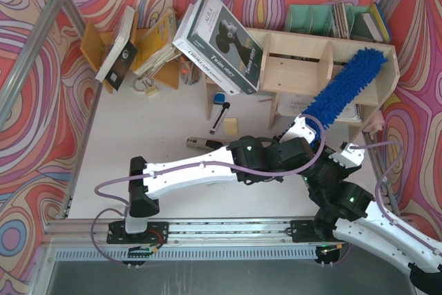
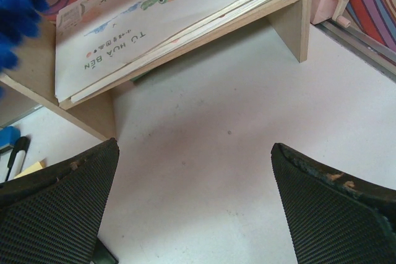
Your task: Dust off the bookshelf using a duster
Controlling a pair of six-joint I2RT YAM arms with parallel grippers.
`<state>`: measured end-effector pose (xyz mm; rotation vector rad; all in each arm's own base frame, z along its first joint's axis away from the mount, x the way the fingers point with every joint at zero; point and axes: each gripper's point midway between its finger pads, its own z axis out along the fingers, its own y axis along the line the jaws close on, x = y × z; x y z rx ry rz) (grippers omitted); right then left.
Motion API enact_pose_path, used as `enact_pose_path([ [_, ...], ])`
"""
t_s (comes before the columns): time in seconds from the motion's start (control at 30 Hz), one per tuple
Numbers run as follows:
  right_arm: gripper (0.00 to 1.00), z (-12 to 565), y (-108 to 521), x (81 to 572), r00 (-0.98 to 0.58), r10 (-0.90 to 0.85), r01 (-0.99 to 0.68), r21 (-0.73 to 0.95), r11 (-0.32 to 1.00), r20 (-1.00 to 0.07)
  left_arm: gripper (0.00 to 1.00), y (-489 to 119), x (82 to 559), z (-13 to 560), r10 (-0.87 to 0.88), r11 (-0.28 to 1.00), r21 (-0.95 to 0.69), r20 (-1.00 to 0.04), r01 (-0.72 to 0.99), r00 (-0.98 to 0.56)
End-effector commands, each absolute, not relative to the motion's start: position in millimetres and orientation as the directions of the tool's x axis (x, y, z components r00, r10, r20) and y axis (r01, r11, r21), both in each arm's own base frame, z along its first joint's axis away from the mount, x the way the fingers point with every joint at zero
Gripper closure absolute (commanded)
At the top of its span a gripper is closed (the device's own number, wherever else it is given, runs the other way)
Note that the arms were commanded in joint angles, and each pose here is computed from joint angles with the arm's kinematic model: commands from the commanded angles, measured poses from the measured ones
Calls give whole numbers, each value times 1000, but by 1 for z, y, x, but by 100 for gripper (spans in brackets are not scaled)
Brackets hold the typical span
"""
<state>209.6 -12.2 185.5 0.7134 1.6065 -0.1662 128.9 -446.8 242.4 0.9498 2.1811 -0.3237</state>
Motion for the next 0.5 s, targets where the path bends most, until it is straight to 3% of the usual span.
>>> enact_pose_path([
  [0.0, 1, 190, -19, 207, 29, 343, 552, 301, 778, -939, 100, -451, 123, 223, 577, 676, 47, -656, 736, -487],
  [0.23, 1, 190, -19, 207, 28, 343, 551, 301, 778, -939, 100, -425, 103, 218, 640, 663, 88, -581, 743, -503],
  [0.47, 1, 190, -19, 207, 29, 345, 550, 304, 778, -938, 100, -390, 111, 239, 523, 792, 94, -613, 603, -592],
])
